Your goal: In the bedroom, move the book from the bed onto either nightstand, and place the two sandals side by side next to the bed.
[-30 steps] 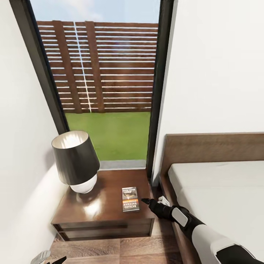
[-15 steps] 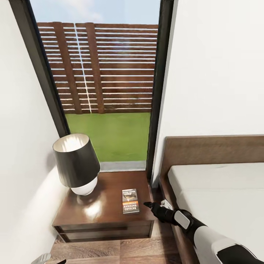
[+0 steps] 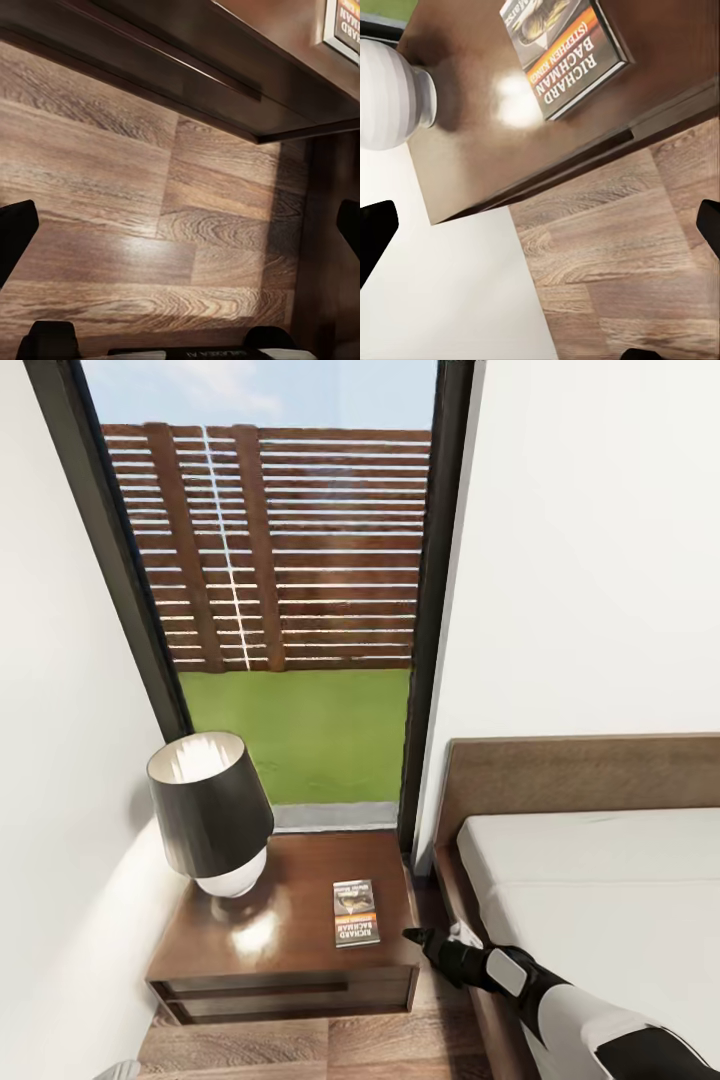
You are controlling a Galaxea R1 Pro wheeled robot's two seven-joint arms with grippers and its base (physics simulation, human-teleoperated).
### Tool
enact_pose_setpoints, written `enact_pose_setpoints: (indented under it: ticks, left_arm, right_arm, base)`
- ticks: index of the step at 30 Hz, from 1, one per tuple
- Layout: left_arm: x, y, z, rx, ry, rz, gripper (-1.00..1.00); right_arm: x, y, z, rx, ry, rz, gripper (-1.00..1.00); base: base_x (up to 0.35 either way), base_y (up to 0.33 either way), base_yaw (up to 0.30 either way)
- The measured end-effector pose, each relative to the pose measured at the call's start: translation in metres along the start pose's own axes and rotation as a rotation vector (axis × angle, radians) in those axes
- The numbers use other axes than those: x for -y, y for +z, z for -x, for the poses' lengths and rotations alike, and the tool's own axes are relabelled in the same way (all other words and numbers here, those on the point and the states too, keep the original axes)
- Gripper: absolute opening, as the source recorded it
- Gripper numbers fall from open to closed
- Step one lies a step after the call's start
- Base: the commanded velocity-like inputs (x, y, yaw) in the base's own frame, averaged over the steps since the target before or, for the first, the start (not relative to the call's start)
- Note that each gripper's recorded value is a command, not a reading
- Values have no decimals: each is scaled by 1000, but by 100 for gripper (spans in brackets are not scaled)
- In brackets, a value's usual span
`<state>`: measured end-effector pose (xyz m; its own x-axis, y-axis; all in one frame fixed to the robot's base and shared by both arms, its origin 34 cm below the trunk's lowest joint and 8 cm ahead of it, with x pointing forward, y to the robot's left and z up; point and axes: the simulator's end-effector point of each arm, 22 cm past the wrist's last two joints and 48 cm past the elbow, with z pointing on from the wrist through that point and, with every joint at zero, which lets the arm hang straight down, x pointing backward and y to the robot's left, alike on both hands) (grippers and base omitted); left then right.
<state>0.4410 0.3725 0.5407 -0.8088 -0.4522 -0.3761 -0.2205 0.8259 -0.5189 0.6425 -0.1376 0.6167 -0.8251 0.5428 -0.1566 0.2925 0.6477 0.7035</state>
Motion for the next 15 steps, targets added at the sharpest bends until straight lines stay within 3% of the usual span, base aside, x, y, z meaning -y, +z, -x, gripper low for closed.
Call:
enact_pose_setpoints:
  ticks: [15]
  left_arm:
    - [11, -17, -5, -35, 14, 19, 100]
  right_arm:
    - [17, -20, -13, -17, 24, -70, 100]
  base:
    - [0, 0, 0]
